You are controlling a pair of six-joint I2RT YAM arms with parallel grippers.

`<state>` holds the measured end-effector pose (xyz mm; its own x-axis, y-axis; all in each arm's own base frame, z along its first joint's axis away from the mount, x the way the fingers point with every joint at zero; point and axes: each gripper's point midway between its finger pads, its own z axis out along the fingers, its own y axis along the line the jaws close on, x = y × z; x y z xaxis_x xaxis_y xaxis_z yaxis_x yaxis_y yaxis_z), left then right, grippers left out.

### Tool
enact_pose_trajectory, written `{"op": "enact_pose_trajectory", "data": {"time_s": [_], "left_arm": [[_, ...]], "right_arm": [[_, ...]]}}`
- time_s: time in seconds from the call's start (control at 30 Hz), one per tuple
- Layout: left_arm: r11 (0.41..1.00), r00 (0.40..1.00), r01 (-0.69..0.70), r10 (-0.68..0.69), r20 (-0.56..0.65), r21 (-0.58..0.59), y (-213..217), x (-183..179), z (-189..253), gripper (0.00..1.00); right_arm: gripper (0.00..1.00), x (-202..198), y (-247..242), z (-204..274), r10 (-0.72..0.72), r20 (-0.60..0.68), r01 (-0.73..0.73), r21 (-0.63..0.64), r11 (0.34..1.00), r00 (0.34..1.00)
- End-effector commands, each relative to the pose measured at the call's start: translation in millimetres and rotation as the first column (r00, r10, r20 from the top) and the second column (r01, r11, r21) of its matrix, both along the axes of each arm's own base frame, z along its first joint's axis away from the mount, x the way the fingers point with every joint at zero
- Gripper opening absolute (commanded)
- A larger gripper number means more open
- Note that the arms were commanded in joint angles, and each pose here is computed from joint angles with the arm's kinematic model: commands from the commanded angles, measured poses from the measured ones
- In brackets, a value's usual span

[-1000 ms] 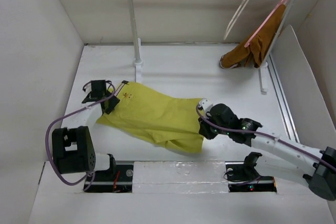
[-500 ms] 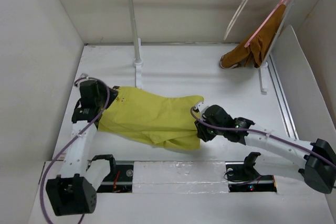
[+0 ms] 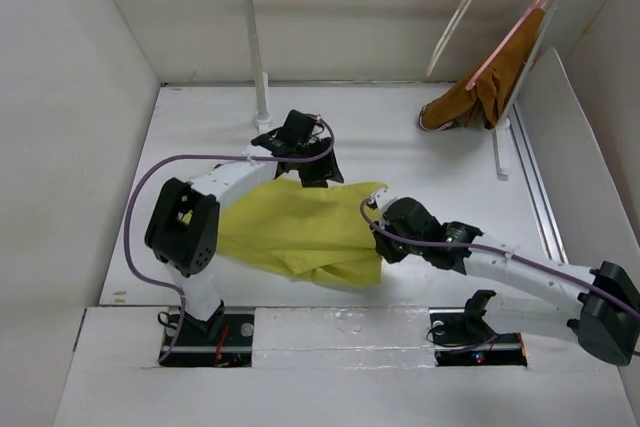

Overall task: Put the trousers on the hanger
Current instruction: Fold the trousers at the center of the board.

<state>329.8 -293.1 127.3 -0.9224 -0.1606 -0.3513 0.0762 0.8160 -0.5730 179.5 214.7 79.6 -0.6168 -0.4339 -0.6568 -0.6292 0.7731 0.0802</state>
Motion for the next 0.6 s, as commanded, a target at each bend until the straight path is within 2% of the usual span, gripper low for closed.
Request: {"op": "enact_pose_trajectory", "data": {"time_s": [0.0, 0.17, 0.27, 0.57], "left_arm": [[0.983, 0.988, 0.156, -0.156, 0.013, -0.094, -36.8, -17.3, 26.9, 0.44], [0.949, 0.951, 0.307, -0.308, -0.013, -0.074, -97.3, -44.0, 13.7, 0.44], [0.944, 0.946, 0.319, -0.323, -0.036, -0.079, -113.6, -50.4, 1.2, 0.44], [0.954, 0.952, 0.294, -0.297, -0.075, -0.055, -110.5, -50.5, -26.2, 0.44]], "right_arm": [[0.27, 0.3, 8.5, 17.4, -0.002, 0.037, -0.001, 0.078, 0.997, 0.999], [0.3, -4.3, 8.2, 11.2, 0.025, 0.018, -0.026, 0.063, 0.998, 1.0], [0.31, -4.7, 14.0, 3.8, 0.058, -0.003, -0.058, 0.064, 0.996, 0.998], [0.29, -2.3, 10.7, -10.1, 0.027, -0.015, -0.026, 0.021, 0.999, 1.0]]}}
